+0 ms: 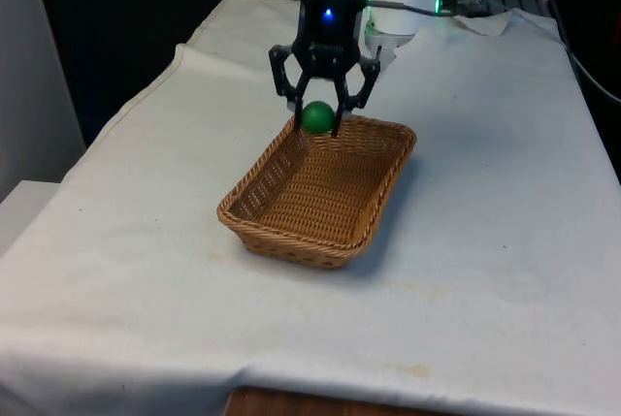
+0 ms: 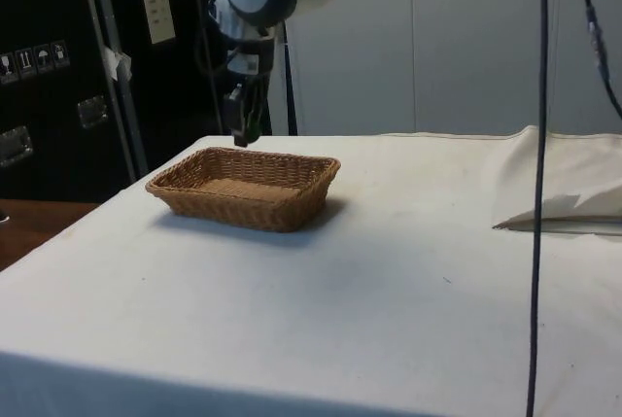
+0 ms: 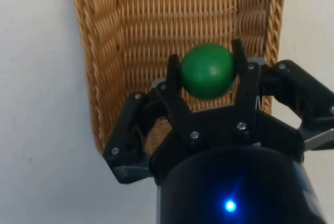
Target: Pick up the ball and place it into the basket.
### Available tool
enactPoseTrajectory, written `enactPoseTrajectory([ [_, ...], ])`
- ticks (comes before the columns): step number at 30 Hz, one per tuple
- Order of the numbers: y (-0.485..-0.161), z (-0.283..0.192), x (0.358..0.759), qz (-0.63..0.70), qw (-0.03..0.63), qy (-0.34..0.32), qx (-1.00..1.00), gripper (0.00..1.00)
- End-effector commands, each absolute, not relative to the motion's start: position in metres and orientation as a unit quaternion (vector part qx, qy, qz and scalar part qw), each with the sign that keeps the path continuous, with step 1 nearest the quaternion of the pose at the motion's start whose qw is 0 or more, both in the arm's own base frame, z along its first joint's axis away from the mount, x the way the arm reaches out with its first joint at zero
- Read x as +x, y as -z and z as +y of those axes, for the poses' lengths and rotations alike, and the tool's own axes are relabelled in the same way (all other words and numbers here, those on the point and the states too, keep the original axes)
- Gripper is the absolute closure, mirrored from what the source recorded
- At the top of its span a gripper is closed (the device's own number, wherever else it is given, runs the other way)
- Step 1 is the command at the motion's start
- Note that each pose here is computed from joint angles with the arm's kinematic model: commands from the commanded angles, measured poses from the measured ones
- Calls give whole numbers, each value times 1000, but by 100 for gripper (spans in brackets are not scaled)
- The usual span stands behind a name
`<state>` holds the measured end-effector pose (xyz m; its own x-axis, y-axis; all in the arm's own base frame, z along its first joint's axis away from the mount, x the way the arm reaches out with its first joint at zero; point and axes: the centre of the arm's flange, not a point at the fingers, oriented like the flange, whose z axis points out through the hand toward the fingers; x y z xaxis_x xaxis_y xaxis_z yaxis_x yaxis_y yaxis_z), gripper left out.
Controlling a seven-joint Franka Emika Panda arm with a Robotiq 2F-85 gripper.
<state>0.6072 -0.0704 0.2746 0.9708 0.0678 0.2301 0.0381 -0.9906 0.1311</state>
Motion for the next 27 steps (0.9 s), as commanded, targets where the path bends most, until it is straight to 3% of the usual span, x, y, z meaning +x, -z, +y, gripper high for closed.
enactPoseTrajectory([
  [1,-272,-67,614,27,52,-117,991,99],
  [13,-243,-72,646,19,40,-116,992,99],
  [27,-215,-72,654,13,31,-111,993,99],
])
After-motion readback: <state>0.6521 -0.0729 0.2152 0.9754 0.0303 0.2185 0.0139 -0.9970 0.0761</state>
